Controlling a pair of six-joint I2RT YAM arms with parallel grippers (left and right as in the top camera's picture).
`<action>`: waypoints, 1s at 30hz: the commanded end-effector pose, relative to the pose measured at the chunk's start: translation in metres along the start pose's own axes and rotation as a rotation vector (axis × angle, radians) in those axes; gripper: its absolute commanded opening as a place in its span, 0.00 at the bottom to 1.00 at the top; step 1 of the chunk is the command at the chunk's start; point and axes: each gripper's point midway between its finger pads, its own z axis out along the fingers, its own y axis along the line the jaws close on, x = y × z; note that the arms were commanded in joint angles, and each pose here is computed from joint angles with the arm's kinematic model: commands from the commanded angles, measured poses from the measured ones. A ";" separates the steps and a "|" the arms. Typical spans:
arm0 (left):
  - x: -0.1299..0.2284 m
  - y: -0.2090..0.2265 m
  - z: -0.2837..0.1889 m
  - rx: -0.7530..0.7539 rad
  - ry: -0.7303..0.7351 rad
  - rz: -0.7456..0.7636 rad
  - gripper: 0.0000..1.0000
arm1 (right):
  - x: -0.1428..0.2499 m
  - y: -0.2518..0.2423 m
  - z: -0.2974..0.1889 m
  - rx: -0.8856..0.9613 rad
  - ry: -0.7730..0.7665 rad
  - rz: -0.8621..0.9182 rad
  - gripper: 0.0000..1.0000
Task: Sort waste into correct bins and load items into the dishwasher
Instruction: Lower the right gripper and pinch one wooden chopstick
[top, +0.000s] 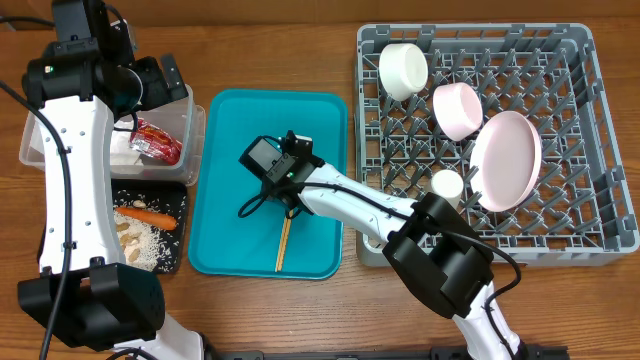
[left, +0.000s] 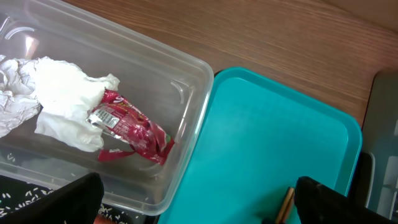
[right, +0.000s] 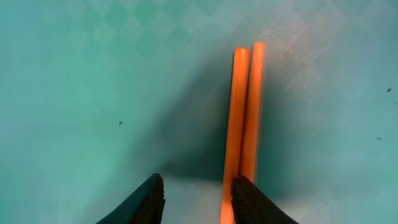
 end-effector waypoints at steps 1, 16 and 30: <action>-0.008 -0.003 -0.014 0.004 -0.043 -0.001 1.00 | 0.011 -0.003 -0.003 -0.011 0.032 0.000 0.39; -0.008 -0.003 -0.014 0.004 -0.043 -0.001 1.00 | 0.018 -0.014 -0.001 0.026 0.056 -0.007 0.28; -0.008 -0.003 -0.014 0.004 -0.043 -0.001 1.00 | 0.029 -0.024 0.023 0.072 0.084 -0.016 0.06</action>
